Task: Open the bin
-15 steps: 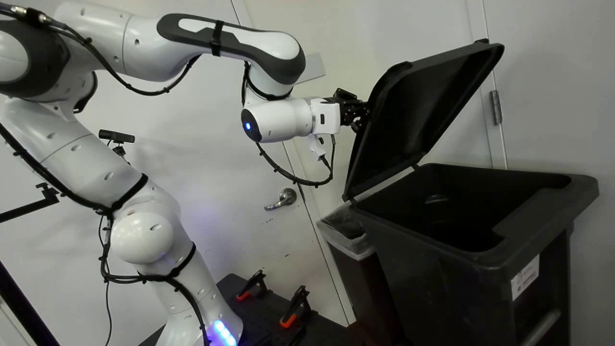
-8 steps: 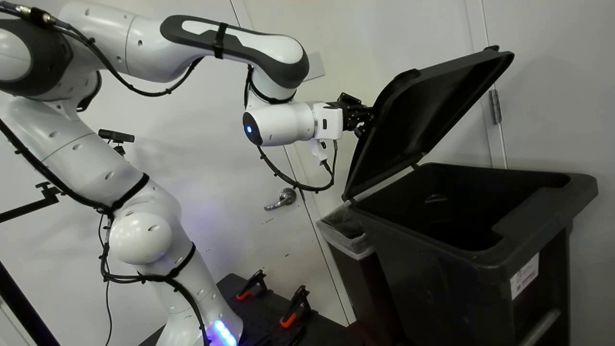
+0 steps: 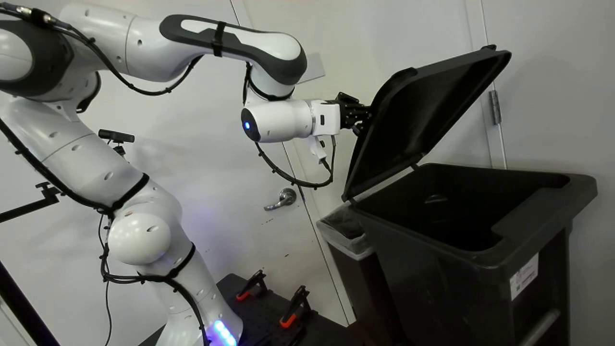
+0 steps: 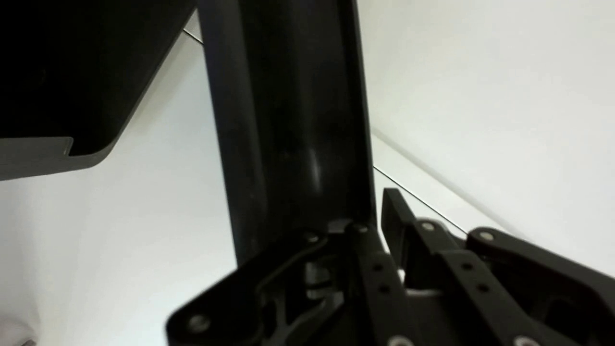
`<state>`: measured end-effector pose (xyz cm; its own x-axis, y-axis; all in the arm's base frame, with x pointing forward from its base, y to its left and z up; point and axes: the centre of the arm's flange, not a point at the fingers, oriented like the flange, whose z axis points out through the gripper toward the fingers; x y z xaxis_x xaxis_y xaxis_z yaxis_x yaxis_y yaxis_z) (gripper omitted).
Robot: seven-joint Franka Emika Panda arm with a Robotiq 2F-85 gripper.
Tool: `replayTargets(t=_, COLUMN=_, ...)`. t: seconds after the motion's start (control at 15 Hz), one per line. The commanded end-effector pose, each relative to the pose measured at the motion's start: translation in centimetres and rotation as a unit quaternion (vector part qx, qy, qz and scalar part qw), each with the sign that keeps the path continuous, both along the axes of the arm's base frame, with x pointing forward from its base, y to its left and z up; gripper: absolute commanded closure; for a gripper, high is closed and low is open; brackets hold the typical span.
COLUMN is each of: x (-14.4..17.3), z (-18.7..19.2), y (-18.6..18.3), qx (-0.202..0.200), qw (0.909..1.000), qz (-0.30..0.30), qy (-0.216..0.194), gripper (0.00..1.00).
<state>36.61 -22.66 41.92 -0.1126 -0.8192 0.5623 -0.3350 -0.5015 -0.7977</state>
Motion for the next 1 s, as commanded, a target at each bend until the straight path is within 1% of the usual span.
replayTargets(t=0.0, x=2.5, z=3.7, y=4.5, qx=-0.048, qw=0.9986, qz=0.021, qy=0.003, gripper=0.96)
replayTargets(t=0.33, x=4.3, z=6.4, y=9.2, qx=-0.101, qw=0.9933, qz=0.055, qy=0.010, gripper=0.96)
replayTargets(t=0.6, x=6.0, z=7.7, y=12.8, qx=-0.149, qw=0.9853, qz=0.082, qy=0.017, gripper=0.96)
replayTargets(t=0.73, x=7.0, z=7.9, y=14.4, qx=-0.183, qw=0.9781, qz=0.093, qy=0.031, gripper=0.96)
replayTargets(t=0.93, x=8.5, z=8.3, y=16.9, qx=-0.244, qw=0.9635, qz=0.098, qy=0.052, gripper=0.96)
